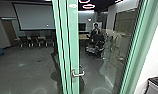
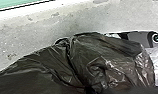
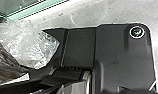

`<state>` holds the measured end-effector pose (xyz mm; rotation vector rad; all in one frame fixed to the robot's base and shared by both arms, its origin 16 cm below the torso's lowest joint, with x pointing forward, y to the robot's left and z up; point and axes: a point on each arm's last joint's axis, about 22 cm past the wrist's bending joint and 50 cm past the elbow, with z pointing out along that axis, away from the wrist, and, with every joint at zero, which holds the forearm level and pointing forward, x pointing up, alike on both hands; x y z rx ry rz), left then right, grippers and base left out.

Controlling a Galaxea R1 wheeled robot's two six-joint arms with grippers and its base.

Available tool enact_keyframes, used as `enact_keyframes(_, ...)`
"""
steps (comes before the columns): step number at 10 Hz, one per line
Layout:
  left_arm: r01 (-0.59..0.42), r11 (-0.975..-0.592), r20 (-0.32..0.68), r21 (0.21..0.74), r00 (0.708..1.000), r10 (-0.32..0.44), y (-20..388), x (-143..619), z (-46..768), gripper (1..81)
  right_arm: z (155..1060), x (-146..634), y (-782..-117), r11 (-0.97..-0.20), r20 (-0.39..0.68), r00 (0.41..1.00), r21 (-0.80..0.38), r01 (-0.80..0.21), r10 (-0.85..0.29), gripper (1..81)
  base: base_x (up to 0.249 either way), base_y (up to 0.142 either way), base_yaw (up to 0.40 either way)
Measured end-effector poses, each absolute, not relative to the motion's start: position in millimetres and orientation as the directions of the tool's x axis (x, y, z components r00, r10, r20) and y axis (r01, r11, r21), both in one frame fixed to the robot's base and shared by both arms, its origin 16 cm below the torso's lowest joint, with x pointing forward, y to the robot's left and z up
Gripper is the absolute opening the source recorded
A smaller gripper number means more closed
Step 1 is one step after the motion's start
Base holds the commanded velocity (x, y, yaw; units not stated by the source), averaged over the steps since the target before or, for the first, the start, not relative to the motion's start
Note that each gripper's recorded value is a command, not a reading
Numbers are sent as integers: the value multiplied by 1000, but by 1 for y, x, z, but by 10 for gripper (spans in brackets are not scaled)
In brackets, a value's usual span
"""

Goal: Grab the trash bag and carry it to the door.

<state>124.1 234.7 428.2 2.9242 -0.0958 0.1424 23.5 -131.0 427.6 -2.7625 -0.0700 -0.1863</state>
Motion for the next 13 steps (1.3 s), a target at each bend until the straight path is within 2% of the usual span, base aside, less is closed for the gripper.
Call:
enact_keyframes(6, -77, -975, 99, 210, 993, -57, 233, 122, 428, 10, 428, 24, -131, -931, 139, 990, -359, 72, 23, 811, 0, 0, 249)
enact_keyframes(13, -77, -975, 102, 209, 993, -56, 233, 123, 428, 10, 427, 23, -131, -931, 139, 990, -359, 73, 24, 811, 0, 0, 0)
